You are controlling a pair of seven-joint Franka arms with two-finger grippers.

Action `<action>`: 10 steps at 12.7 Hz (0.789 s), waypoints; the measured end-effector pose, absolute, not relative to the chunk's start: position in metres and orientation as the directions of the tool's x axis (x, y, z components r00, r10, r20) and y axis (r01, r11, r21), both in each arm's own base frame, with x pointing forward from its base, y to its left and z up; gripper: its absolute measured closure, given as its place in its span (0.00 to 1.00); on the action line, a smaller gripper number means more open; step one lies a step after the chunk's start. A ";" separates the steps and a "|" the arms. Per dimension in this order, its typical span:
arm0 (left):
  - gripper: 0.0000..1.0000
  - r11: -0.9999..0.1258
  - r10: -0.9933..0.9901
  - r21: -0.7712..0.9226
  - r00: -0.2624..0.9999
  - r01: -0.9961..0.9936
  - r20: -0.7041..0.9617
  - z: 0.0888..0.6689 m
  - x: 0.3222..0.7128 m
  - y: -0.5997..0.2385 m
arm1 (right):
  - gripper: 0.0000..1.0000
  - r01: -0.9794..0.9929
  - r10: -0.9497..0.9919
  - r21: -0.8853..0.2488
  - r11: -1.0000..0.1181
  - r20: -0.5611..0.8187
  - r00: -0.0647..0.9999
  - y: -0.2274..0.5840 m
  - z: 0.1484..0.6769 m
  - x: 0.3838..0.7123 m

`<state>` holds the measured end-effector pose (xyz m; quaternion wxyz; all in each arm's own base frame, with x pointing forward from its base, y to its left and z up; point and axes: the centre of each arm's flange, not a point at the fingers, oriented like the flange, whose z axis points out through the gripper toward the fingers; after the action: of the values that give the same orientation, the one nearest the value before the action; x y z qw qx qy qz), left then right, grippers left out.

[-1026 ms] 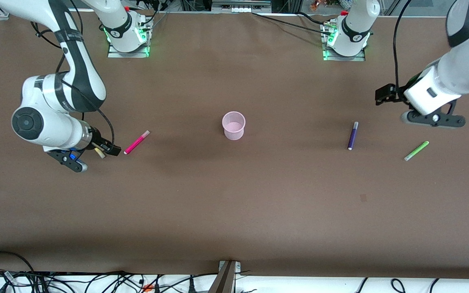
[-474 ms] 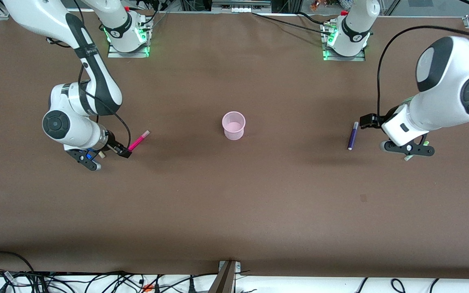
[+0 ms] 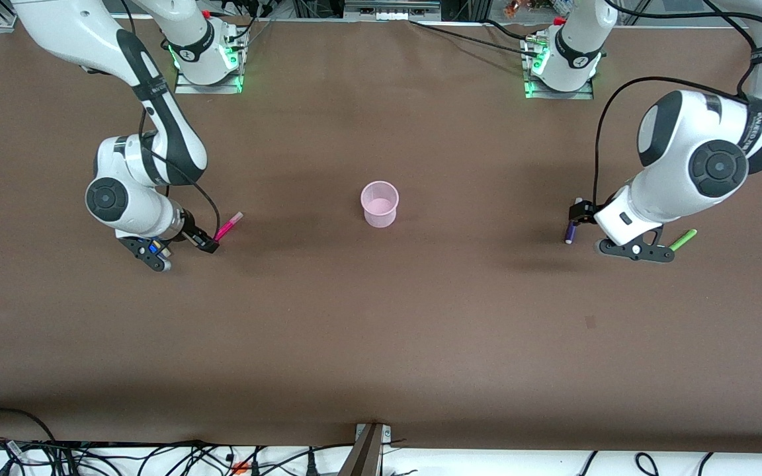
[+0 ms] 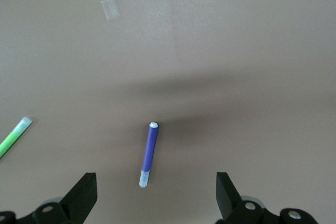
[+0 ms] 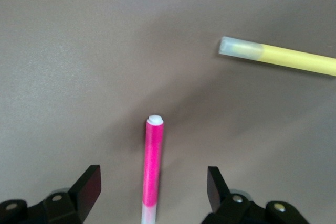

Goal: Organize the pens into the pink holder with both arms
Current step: 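Grasp the pink pen with the right gripper, purple pen with the left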

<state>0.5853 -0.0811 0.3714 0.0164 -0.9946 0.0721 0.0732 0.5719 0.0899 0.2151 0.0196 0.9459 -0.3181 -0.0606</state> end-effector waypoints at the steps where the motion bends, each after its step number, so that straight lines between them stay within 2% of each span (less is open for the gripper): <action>1: 0.00 -0.989 -0.144 -0.021 0.979 -0.149 -0.142 0.360 0.581 -0.081 | 0.10 -0.600 -0.603 0.066 -0.798 -0.092 0.792 0.091 0.204 0.568; 5: 0.00 -0.988 -0.150 -0.019 0.978 -0.155 -0.144 0.340 0.572 -0.082 | 0.10 -0.600 -0.603 0.055 -0.798 -0.080 0.794 0.091 0.182 0.558; 6: 0.00 -0.988 -0.152 -0.018 0.979 -0.156 -0.139 0.338 0.572 -0.082 | 0.17 -0.601 -0.604 0.055 -0.797 -0.080 0.793 0.091 0.181 0.558; 7: 0.00 -0.988 -0.153 -0.017 0.980 -0.157 -0.129 0.334 0.570 -0.082 | 0.19 -0.601 -0.604 0.055 -0.797 -0.080 0.793 0.091 0.181 0.557; 9: 0.00 -0.987 -0.157 -0.014 0.981 -0.160 -0.113 0.318 0.564 -0.082 | 0.42 -0.602 -0.604 0.056 -0.797 -0.080 0.793 0.091 0.181 0.557; 10: 0.00 -0.987 -0.158 -0.013 0.981 -0.161 -0.109 0.311 0.560 -0.082 | 0.48 -0.602 -0.605 0.056 -0.796 -0.080 0.792 0.091 0.181 0.557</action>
<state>0.5598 -0.0822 0.3110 0.0110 -0.9952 0.0802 0.0541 0.5571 0.0910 0.1811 0.0137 0.9465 -0.3188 -0.0470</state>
